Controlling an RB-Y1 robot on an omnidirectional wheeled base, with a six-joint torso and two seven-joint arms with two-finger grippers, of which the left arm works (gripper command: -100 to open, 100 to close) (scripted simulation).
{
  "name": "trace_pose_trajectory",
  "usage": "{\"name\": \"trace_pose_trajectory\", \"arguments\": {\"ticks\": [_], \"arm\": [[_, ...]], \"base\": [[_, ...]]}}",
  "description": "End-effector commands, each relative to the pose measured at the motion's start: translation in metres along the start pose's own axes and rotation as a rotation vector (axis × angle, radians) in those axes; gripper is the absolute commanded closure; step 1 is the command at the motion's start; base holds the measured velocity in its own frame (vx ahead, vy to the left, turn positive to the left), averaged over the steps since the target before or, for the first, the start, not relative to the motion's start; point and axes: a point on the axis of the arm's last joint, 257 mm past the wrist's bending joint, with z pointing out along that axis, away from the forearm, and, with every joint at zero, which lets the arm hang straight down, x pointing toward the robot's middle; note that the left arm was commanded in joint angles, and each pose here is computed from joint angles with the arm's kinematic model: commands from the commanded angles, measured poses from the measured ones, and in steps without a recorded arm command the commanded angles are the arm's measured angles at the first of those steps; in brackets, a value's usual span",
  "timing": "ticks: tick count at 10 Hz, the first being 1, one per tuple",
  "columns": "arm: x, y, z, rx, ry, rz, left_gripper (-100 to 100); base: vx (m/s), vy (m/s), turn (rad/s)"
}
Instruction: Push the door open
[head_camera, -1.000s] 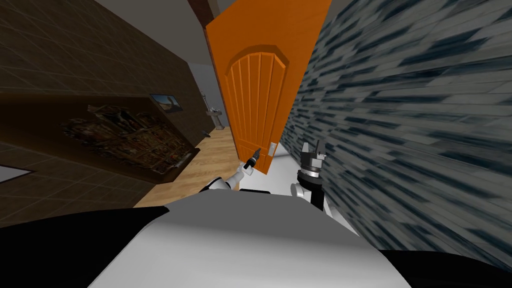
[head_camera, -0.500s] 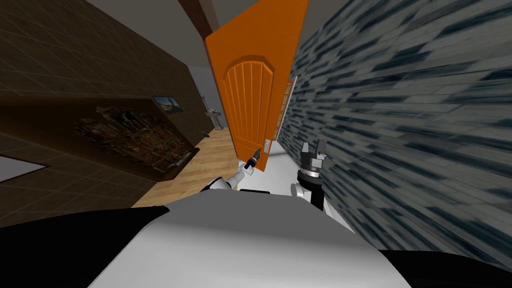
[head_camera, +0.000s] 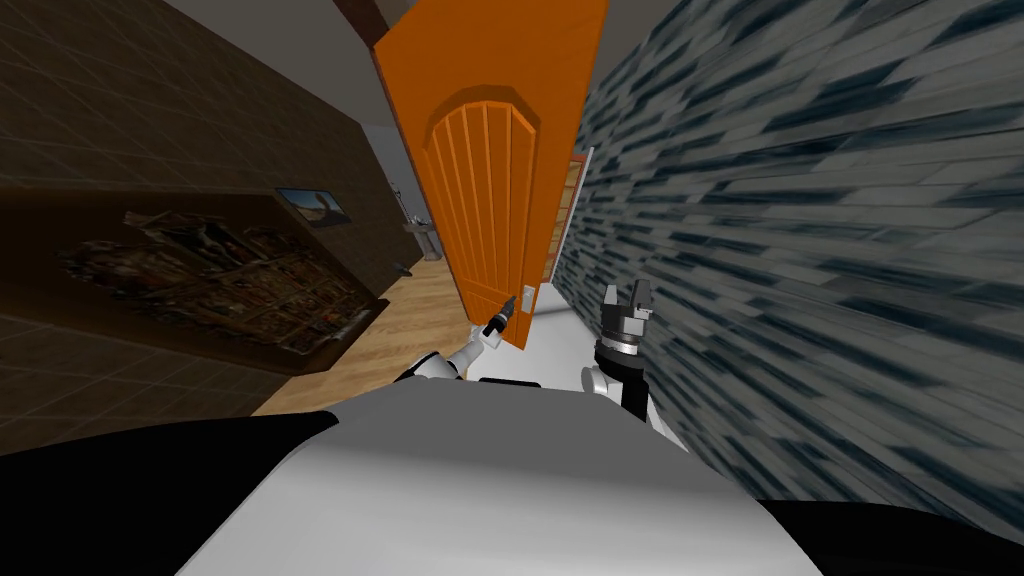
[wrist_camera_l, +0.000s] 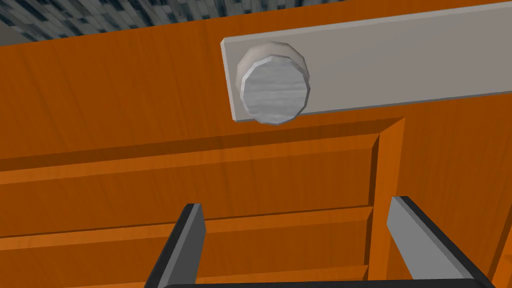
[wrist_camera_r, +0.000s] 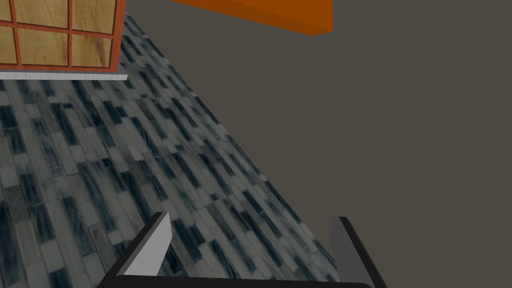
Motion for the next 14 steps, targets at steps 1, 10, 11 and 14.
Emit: {"name": "trace_pose_trajectory", "arguments": {"ticks": [1,10,11,14], "arm": [[-0.001,-0.001,-0.0002,0.002,-0.003,-0.002,-100],[0.019,-0.009,0.0058,0.015,0.009,-0.034,100],[0.019,-0.009,0.0058,0.015,0.009,-0.034,100],[-0.004,-0.002,0.0016,0.002,-0.022,-0.017,100]], "base": [[0.240,-0.125,-0.034],[0.076,-0.043,-0.008],[0.000,0.000,0.000],[0.053,-0.104,0.047]]}}
